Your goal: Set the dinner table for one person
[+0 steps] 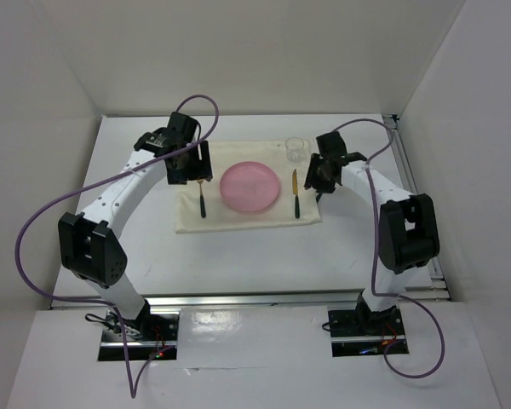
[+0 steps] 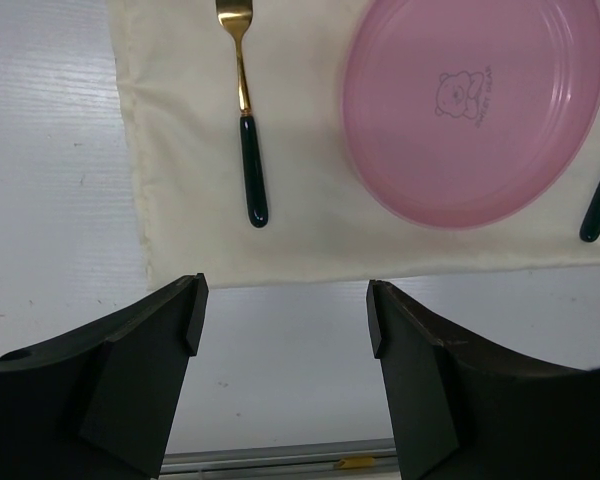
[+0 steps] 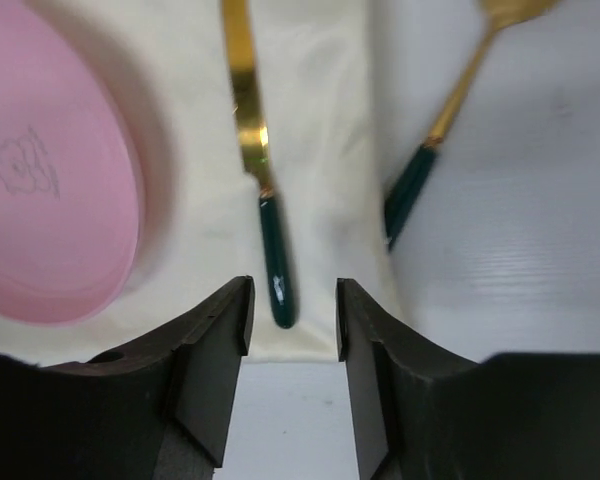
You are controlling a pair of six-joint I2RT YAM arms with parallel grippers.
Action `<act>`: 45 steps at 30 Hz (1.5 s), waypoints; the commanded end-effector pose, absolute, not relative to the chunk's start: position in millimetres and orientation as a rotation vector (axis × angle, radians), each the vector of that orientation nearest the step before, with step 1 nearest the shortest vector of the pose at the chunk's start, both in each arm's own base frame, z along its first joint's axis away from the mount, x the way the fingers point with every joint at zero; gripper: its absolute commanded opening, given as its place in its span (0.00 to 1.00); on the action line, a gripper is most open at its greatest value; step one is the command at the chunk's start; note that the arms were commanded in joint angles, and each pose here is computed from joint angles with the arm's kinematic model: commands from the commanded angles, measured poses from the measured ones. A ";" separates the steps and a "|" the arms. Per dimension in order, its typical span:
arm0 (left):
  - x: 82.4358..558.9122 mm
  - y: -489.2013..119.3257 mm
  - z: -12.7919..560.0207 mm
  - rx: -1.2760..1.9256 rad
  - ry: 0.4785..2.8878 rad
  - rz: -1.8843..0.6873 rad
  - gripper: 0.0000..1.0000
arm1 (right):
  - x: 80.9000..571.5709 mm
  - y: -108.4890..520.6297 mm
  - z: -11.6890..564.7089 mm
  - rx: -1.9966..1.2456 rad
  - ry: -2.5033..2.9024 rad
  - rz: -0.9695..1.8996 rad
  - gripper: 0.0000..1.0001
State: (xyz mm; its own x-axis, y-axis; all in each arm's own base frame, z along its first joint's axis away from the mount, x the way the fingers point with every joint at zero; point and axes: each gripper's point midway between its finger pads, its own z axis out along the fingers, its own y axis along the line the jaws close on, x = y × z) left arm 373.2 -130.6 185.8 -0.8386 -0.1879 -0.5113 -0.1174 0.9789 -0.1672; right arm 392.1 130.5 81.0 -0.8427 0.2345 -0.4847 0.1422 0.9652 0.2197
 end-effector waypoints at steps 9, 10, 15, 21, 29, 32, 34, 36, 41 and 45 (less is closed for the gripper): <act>368.8 -131.3 183.3 -0.160 2.579 -0.173 0.82 | 416.8 71.5 63.3 0.564 2.561 0.115 0.47; 368.8 -131.3 183.3 -0.160 2.579 -0.173 0.82 | 419.7 72.4 62.6 0.582 2.558 0.120 0.47; 370.1 -134.8 181.6 -0.142 2.576 -0.196 0.82 | 424.2 71.8 39.7 0.634 2.586 0.120 0.45; 370.1 -134.8 181.6 -0.142 2.576 -0.197 0.82 | 418.0 65.1 21.4 0.660 2.609 0.060 0.35; 368.1 -134.1 180.6 -0.142 2.585 -0.192 0.82 | 417.1 52.3 24.7 0.671 2.590 0.065 0.28; 368.1 -134.1 180.6 -0.142 2.585 -0.192 0.82 | 416.8 45.9 16.3 0.683 2.608 0.004 0.30; 369.8 -134.7 183.8 -0.142 2.576 -0.197 0.82 | 414.3 41.3 15.5 0.690 2.610 -0.034 0.30; 369.2 -134.5 187.3 -0.142 2.567 -0.201 0.82 | 415.0 33.4 15.7 0.706 2.597 -0.065 0.31; 368.6 -136.0 187.4 -0.138 2.570 -0.212 0.82 | 418.4 35.9 47.5 0.713 2.527 0.015 0.36; 369.4 -139.8 188.5 -0.131 2.566 -0.238 0.82 | 432.2 48.9 70.3 0.675 2.486 0.159 0.49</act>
State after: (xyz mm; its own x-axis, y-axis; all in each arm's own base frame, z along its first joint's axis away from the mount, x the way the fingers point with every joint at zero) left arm 367.9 -133.2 175.1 -0.8577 -0.1609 -0.4884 -0.0879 0.9817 -0.1690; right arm 415.2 45.3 33.7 -0.7616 0.4932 -0.4203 0.4692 0.8671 0.1674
